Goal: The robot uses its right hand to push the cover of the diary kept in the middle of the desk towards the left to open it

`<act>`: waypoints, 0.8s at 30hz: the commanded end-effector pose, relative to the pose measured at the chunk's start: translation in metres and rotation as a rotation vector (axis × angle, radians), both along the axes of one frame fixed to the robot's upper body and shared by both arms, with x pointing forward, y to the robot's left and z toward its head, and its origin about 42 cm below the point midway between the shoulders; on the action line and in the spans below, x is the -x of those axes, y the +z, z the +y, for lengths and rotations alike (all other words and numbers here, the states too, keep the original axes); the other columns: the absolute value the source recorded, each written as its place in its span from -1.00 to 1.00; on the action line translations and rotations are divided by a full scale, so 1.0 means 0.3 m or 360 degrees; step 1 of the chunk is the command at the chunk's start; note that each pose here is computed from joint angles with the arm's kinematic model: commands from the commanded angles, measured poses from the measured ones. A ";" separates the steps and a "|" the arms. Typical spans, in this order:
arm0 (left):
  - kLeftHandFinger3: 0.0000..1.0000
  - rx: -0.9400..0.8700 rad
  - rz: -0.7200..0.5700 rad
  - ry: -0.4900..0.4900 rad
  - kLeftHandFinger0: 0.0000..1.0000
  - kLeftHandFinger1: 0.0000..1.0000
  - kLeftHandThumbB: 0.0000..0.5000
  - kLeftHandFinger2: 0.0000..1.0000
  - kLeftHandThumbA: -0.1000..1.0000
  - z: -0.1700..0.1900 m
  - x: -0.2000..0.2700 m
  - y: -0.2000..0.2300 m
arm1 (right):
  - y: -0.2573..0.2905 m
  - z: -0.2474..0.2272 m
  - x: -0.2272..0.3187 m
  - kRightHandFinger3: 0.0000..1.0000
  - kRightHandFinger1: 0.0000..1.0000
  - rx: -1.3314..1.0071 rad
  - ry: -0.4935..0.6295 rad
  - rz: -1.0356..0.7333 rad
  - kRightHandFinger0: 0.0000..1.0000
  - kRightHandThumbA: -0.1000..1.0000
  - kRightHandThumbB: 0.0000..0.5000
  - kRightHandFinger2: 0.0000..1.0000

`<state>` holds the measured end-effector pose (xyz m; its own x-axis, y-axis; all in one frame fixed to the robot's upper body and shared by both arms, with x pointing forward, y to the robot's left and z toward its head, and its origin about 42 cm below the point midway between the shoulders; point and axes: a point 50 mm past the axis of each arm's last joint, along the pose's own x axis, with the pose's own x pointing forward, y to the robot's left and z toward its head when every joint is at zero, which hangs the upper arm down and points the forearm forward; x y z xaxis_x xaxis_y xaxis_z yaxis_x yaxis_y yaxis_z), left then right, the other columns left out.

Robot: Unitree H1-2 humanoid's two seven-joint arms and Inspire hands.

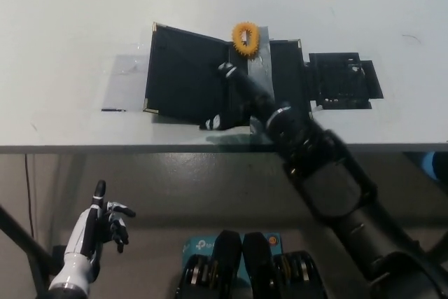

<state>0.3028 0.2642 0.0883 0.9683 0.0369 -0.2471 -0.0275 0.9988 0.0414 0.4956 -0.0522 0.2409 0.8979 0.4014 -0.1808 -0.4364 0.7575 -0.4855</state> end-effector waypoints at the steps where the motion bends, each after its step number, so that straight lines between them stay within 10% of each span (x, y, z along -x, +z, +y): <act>1: -0.38 0.0029 -0.0086 0.0059 -0.64 -0.58 0.25 -0.64 1.00 0.022 0.018 0.003 | 0.204 -0.050 -0.005 1.00 1.00 -0.0749 0.0233 0.0211 0.98 1.00 0.09 1.00; 8: -0.30 0.0011 -0.0056 0.0090 -0.62 -0.56 0.51 -0.59 1.00 0.026 0.028 0.002 | 0.288 -0.189 0.039 1.00 1.00 -0.1240 0.0175 0.0222 0.88 1.00 0.11 1.00; 24: -0.32 0.0037 -0.0024 0.0135 -0.69 -0.62 0.34 -0.64 1.00 0.042 0.052 -0.019 | 0.318 -0.548 0.264 1.00 1.00 -0.1825 0.0027 0.0246 1.00 1.00 0.20 1.00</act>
